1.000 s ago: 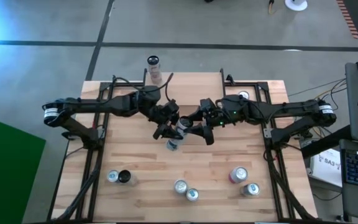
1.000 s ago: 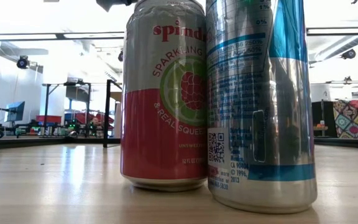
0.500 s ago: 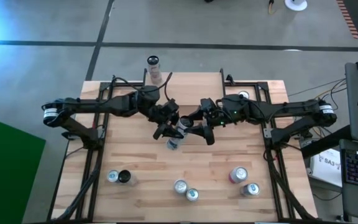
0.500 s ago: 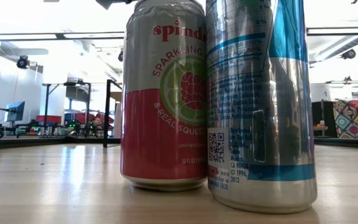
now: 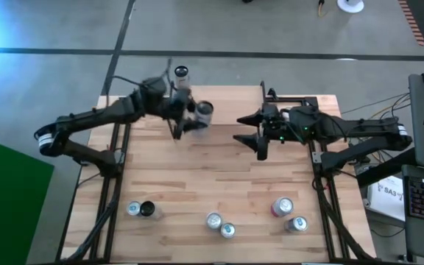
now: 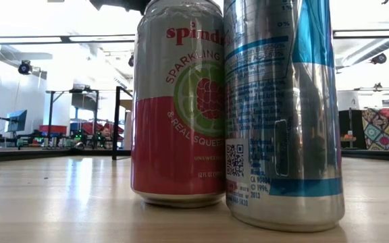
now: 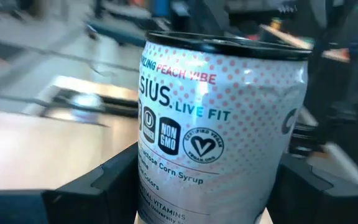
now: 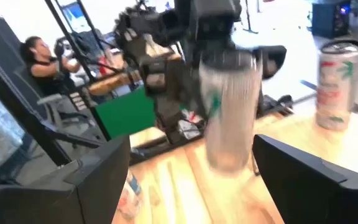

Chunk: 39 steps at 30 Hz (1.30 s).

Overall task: Place canned beverage on shelf
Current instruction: Put the top white-pink soda can on the shelf aligned with the other white-pink soda can

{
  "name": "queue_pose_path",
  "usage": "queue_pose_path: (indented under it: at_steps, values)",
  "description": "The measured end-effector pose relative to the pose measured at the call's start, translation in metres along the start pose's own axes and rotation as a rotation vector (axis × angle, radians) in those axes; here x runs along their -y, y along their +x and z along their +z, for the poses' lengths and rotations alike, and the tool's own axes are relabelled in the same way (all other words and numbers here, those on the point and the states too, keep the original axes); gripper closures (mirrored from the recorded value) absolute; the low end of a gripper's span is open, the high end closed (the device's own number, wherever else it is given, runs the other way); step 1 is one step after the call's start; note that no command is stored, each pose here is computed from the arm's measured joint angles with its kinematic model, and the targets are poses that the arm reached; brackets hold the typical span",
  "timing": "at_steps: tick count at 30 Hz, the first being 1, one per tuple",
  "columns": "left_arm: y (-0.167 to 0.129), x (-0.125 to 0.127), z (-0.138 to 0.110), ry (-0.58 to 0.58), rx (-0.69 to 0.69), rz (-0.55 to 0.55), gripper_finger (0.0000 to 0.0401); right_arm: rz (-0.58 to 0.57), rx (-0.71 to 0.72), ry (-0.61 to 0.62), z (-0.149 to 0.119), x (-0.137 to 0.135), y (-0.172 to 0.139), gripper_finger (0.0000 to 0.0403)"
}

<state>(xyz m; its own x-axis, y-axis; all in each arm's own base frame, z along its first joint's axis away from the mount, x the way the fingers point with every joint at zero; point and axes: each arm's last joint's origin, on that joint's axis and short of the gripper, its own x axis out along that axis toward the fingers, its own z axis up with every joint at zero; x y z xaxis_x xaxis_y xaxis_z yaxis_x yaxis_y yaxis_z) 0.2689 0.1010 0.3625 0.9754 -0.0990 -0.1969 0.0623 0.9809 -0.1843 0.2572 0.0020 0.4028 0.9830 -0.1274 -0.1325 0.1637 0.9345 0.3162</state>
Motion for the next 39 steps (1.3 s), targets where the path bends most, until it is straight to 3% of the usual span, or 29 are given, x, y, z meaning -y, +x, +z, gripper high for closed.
queue_pose_path:
  at_steps: [3, 9, 18, 25, 39]
  values:
    - [-0.018, -0.017, -0.005, 0.068, -0.011, 0.076, 0.0149, -0.010, -0.015, -0.001, -0.001, 0.000, -0.003, 0.0077]
    - [-0.032, -0.042, -0.030, 0.096, -0.130, 0.154, 0.0149, -0.022, -0.063, -0.018, -0.011, 0.000, 0.010, 0.0077]
    - [-0.049, -0.077, -0.045, 0.152, 0.024, 0.181, 0.0149, -0.039, -0.107, -0.025, -0.021, 0.001, 0.026, 0.0077]
    - [-0.068, -0.101, -0.069, 0.141, 0.058, 0.214, 0.0149, -0.086, -0.095, -0.052, -0.021, 0.003, 0.027, 0.0077]
    - [-0.078, -0.110, -0.093, 0.166, 0.108, 0.251, 0.0145, -0.112, -0.088, -0.065, -0.021, 0.003, 0.028, 0.0076]
